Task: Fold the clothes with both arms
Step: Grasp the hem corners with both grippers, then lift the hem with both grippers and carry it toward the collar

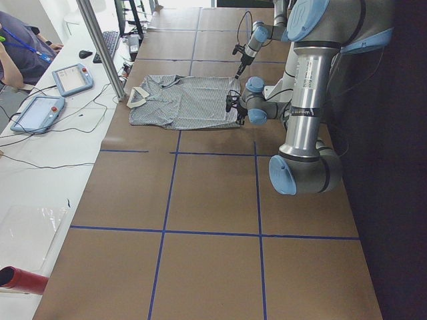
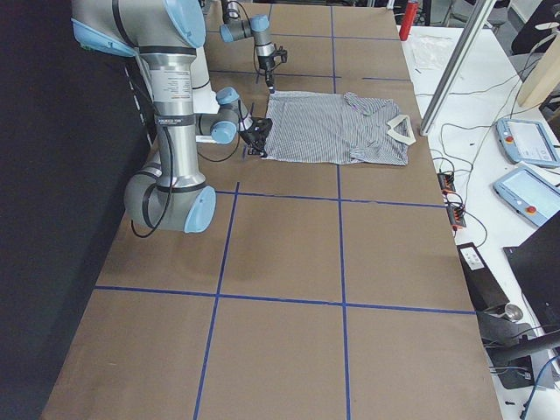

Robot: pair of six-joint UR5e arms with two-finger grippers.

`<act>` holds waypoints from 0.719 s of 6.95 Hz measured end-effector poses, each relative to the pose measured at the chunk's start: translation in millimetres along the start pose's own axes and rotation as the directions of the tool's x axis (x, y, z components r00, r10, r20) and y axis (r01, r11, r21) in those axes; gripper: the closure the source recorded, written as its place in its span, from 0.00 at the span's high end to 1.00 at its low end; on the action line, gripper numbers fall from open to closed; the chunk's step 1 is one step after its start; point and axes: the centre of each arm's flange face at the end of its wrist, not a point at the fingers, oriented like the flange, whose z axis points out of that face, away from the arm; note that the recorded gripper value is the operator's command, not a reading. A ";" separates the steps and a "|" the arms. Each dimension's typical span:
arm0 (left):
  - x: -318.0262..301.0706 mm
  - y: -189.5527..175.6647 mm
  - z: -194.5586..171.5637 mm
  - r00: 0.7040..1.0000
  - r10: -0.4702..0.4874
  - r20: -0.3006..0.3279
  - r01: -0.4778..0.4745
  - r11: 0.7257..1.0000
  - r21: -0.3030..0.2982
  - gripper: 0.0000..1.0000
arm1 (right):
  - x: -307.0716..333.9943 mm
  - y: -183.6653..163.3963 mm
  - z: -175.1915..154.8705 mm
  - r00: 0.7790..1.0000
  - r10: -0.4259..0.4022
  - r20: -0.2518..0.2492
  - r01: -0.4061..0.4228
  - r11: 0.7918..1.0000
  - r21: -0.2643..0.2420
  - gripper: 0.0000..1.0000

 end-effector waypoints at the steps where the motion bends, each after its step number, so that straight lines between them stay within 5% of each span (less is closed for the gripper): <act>1: 0.4 0.0 -0.3 1.000 0.000 -0.001 0.000 1.000 0.000 0.00 | -4.9 -2.5 -2.9 1.000 0.005 0.011 -0.005 1.000 0.005 0.00; 3: 17.1 0.1 -28.3 0.999 0.001 -0.038 -0.003 1.000 -0.031 0.00 | -15.0 -20.7 -28.7 0.999 0.019 0.029 -0.019 1.000 0.009 0.00; 5: 52.6 1.7 -120.0 0.998 0.000 -0.059 -0.006 0.996 -0.093 0.00 | -19.3 -54.6 -126.7 0.999 0.029 0.013 -0.029 0.999 -0.034 0.00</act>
